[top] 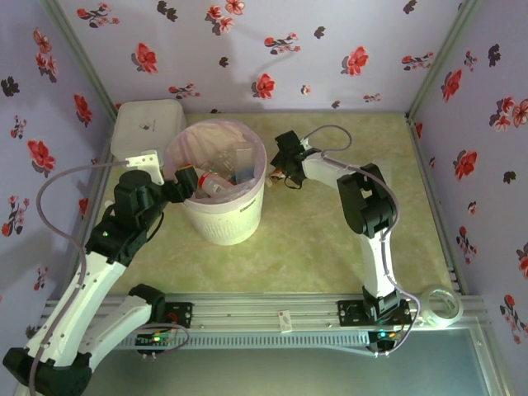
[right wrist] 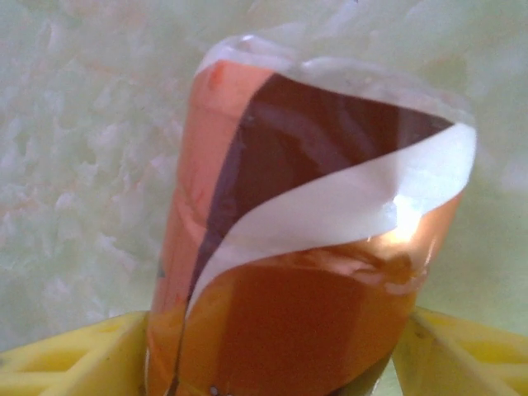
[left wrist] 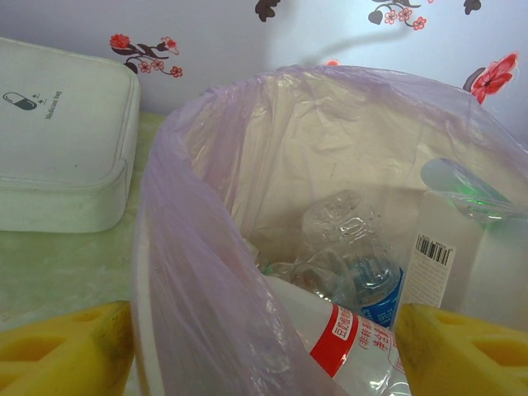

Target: Put the plastic bottles in the bin

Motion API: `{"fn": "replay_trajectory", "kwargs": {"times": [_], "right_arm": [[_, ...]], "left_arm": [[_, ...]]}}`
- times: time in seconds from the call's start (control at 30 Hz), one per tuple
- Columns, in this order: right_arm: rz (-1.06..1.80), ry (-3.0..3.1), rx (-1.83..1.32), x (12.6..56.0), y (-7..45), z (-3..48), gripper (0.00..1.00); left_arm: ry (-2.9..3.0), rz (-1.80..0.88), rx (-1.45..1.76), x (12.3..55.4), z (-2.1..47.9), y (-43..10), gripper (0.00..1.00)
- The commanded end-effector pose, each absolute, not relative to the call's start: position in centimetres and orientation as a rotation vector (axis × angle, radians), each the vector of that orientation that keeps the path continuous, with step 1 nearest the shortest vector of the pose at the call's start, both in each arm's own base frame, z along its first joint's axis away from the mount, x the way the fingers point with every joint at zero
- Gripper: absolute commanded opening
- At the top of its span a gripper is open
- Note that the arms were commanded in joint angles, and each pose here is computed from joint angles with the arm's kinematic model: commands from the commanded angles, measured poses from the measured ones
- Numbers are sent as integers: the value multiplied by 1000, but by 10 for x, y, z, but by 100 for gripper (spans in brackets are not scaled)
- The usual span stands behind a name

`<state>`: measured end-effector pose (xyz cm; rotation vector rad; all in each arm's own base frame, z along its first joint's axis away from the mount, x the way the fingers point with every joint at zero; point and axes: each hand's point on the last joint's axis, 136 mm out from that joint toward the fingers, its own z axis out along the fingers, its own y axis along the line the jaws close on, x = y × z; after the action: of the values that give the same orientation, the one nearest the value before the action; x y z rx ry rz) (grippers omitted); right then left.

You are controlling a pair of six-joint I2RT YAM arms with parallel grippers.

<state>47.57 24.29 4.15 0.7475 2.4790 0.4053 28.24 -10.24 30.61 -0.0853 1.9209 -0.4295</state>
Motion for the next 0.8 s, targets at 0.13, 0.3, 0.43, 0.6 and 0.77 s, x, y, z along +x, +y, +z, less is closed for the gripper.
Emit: {"fn": "replay_trajectory", "kwargs": {"times": [0.13, 0.3, 0.43, 0.6, 0.77], "right_arm": [[418, 2465, 708, 478, 247, 49, 64], [417, 2483, 701, 477, 246, 42, 57], [410, 2477, 682, 478, 244, 50, 55], [410, 2453, 655, 478, 235, 68, 53], [359, 2411, 539, 476, 214, 114, 51]], "left_arm": [[1902, -500, -77, 282, 318, -111, 81], [1901, -505, -81, 281, 318, -111, 81], [1902, -507, -79, 281, 318, -111, 81], [1902, -513, -84, 282, 316, -112, 81], [1908, -540, -72, 285, 316, -118, 81]]}}
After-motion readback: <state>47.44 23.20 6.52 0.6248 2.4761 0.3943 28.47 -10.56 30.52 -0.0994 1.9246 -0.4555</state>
